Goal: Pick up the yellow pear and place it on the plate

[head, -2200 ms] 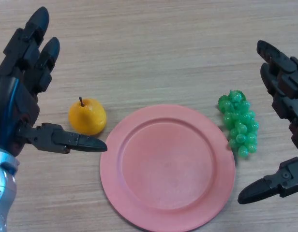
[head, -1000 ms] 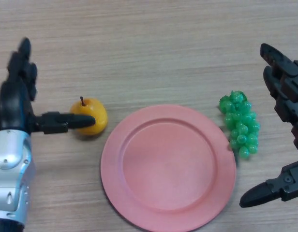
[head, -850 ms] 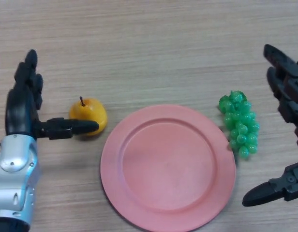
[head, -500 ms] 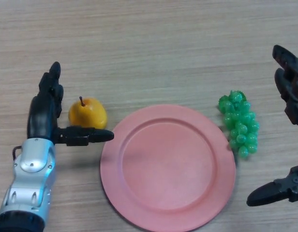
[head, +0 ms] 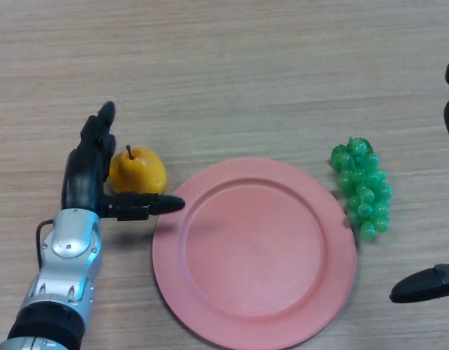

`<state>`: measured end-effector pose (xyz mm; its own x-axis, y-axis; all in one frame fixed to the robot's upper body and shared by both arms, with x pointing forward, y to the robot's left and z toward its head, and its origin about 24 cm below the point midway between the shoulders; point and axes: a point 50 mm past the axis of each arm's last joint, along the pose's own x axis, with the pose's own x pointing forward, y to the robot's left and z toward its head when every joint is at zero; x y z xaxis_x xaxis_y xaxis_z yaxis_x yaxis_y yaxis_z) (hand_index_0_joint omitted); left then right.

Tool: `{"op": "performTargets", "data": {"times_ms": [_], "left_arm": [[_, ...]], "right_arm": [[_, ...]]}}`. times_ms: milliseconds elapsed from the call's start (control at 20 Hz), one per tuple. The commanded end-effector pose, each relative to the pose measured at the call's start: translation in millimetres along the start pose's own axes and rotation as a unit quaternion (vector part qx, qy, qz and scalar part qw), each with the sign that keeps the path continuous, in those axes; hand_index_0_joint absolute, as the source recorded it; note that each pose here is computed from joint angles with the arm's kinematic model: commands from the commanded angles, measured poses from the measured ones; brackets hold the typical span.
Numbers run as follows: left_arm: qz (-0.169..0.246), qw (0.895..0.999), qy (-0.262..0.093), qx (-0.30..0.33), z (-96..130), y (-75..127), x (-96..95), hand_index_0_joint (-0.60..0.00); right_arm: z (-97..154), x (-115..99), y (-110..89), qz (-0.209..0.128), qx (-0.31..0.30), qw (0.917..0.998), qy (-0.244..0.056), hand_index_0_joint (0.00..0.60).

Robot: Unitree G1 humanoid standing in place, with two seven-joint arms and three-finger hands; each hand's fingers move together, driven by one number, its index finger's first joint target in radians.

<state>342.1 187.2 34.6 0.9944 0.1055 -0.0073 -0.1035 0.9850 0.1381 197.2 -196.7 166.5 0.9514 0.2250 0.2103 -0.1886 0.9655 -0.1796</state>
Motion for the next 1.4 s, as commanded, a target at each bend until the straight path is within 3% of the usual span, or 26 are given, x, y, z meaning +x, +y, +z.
{"op": "performTargets", "data": {"times_ms": [50, 300, 450, 600, 700, 850, 1000, 1200, 1350, 1400], "left_arm": [[0.046, 0.99, -0.135, -0.023, 48.7, 9.7, 13.5, -0.582], [0.068, 0.989, -0.109, -0.067, 47.8, 17.6, 14.1, -0.6], [0.066, 0.984, -0.147, -0.079, 58.5, 21.8, 10.6, -0.6], [0.082, 0.977, -0.189, -0.052, 70.7, 26.6, 1.7, -0.6], [0.067, 0.975, -0.209, -0.034, 82.0, 20.1, -5.8, -0.6], [0.013, 0.976, -0.216, -0.04, 95.0, -2.7, -21.2, -0.6], [-0.058, 0.971, -0.233, -0.015, 99.1, -38.5, -40.2, -0.6], [-0.132, 0.968, -0.214, 0.024, 85.7, -83.6, -61.0, -0.6], [-0.144, 0.967, -0.208, 0.042, 67.7, -98.5, -67.0, -0.6], [-0.146, 0.966, -0.194, 0.087, 55.5, -104.2, -66.6, -0.6]], "right_arm": [[35.5, -10.4, -7.9, -0.017, -0.036, 0.9925, -0.115, 0.0], [40.3, -12.0, -7.4, -0.026, -0.04, 0.9907, -0.127, 0.0], [39.7, -12.8, -4.5, -0.024, -0.041, 0.9912, -0.124, 0.0], [41.7, -13.1, -1.6, -0.02, -0.043, 0.991, -0.125, 0.0], [41.9, -13.7, -1.0, -0.018, -0.042, 0.9915, -0.122, 0.0], [41.8, -13.7, -0.6, -0.019, -0.048, 0.9909, -0.124, 0.0], [43.0, -13.3, -2.1, -0.019, -0.044, 0.9909, -0.126, 0.0], [41.2, -14.2, -5.9, -0.024, -0.032, 0.9911, -0.127, 0.0], [41.1, -15.5, -9.4, -0.029, -0.037, 0.9906, -0.128, 0.0], [42.5, -15.5, -10.6, -0.03, -0.042, 0.9902, -0.13, 0.0]]}}
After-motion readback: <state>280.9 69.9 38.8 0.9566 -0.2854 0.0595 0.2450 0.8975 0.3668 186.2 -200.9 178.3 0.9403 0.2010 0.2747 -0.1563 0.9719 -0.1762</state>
